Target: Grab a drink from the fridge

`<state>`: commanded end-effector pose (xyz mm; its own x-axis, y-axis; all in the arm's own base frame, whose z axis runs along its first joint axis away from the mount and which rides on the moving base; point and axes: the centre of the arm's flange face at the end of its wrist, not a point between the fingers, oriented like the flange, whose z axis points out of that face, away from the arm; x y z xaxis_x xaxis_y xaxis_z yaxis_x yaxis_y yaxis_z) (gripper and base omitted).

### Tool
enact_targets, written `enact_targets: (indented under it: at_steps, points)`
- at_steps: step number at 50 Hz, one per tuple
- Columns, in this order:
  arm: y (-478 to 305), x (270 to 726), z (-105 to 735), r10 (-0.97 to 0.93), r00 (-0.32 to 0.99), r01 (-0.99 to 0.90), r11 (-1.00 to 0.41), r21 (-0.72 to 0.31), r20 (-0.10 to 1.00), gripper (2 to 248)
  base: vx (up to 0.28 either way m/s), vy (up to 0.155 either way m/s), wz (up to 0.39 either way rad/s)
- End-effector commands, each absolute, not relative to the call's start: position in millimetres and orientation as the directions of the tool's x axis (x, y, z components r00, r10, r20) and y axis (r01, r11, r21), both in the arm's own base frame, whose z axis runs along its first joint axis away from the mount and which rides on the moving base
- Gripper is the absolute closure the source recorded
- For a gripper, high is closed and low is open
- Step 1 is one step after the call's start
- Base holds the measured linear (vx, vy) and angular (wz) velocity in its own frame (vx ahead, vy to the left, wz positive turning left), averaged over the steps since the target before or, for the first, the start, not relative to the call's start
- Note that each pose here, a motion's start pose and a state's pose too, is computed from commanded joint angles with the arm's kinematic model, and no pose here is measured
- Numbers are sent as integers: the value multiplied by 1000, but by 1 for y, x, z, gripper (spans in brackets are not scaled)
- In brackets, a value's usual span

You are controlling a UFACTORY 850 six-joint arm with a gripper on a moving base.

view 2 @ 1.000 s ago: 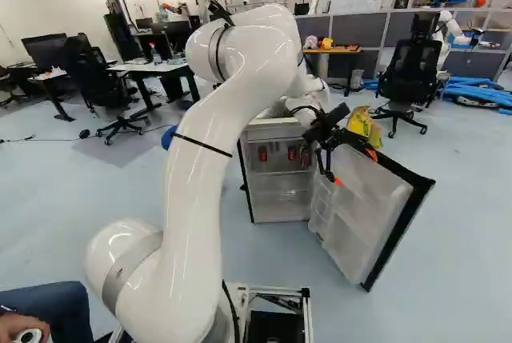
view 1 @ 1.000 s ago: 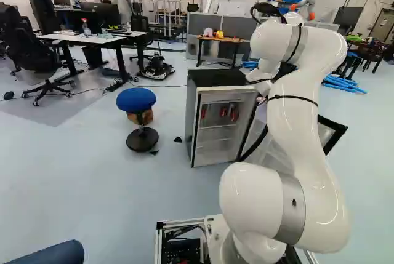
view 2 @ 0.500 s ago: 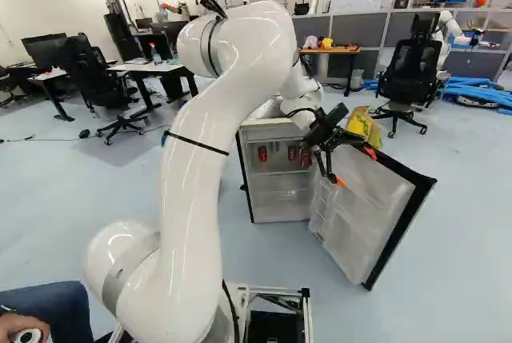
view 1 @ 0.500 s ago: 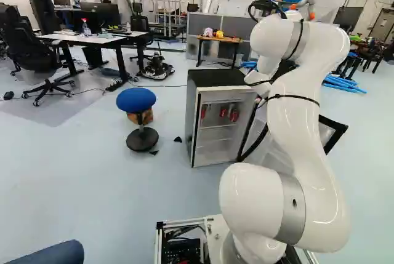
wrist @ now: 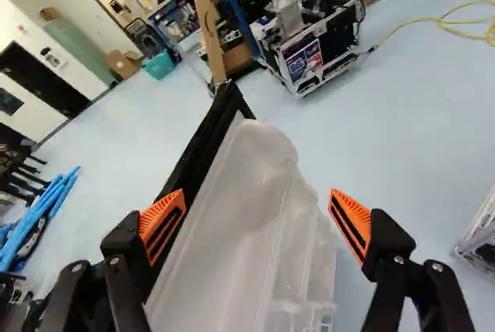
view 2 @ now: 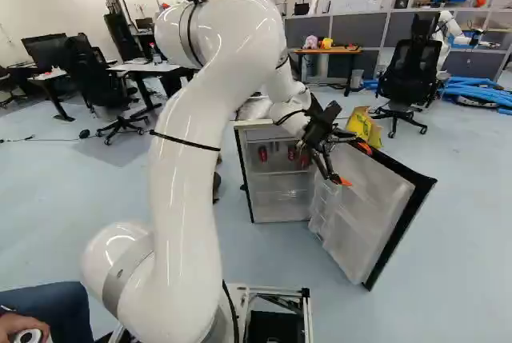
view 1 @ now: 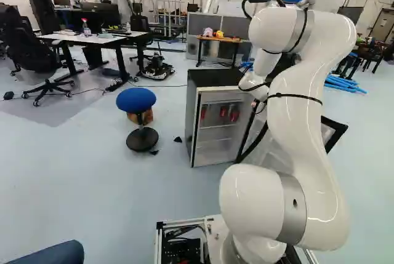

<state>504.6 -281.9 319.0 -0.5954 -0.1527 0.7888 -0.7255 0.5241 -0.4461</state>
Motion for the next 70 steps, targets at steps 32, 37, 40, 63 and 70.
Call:
enact_targets:
  at_steps: [32,37,40,63,70]
  points:
    - [-234,474,325,-322,-409,-912,177,-370,854,3,0,0,0]
    - [-226,469,327,-341,-374,-927,117,-356,862,3,0,0,0]
    - [-221,465,327,-352,-353,-934,81,-348,867,3,0,0,0]
    - [-181,440,333,-408,-180,-938,-202,-280,895,3,0,0,0]
    - [-170,433,335,-415,-126,-922,-285,-261,901,3,0,0,0]
